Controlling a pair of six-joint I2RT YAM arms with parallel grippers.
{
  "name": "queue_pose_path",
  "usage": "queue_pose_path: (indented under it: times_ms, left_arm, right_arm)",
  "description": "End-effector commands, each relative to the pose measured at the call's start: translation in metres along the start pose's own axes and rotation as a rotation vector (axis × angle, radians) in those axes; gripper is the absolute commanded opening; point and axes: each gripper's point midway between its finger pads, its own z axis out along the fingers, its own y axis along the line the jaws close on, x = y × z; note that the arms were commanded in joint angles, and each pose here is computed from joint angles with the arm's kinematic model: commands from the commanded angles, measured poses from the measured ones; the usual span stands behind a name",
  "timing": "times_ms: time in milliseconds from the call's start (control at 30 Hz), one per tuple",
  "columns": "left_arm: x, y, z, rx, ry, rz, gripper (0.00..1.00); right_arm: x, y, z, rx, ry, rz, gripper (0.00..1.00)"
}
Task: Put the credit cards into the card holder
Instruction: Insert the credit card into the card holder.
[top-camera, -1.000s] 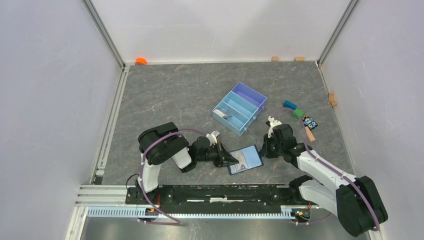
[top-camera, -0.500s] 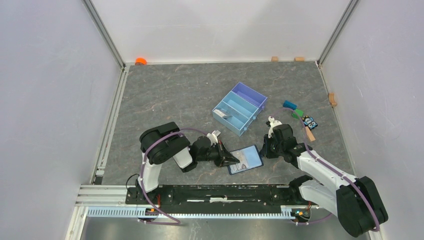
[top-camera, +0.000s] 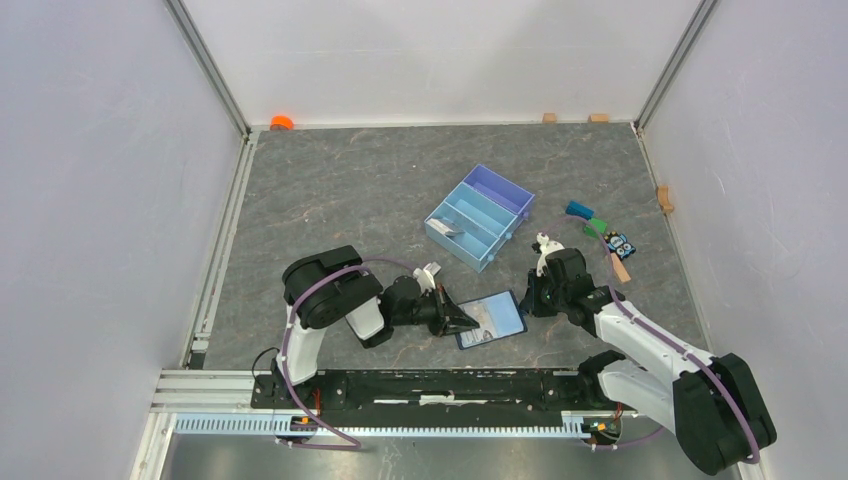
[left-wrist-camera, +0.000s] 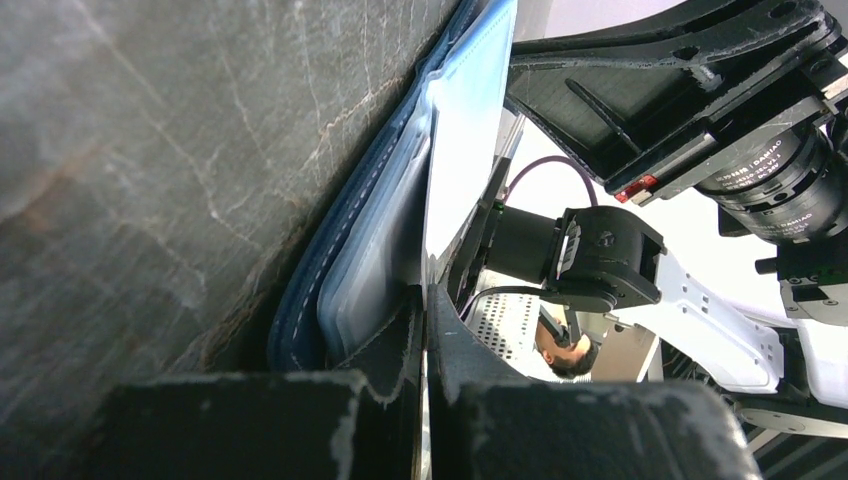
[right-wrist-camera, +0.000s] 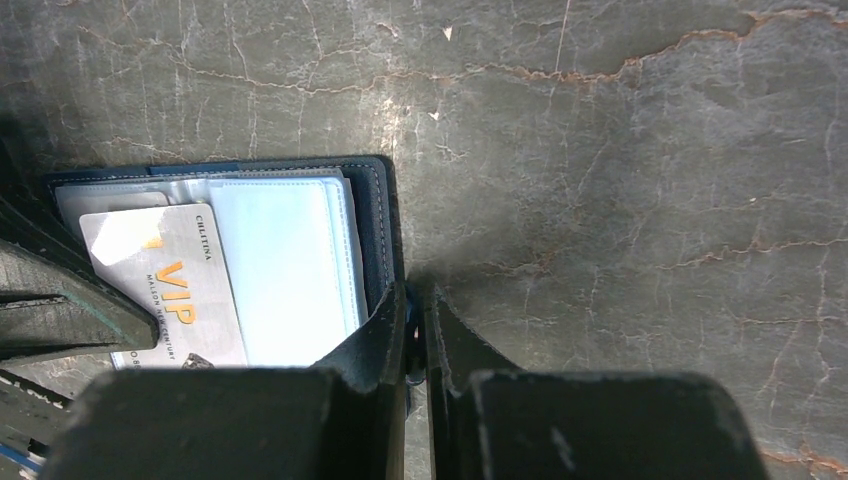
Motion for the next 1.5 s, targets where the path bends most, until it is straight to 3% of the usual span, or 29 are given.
queue_pose_path:
  times_ms: [0, 1467]
  left_arm:
    - [0.008, 0.030, -0.006, -0.093, -0.001, -0.045, 0.02]
    - [0.008, 0.034, 0.023, -0.102, 0.085, 0.063, 0.02]
  right_arm:
    - [0.033, -0.018, -0.004, 0.076, 0.107, 0.011, 0.00]
    - [0.031, -0.016, -0.006, 0.070, 0.104, 0.009, 0.00]
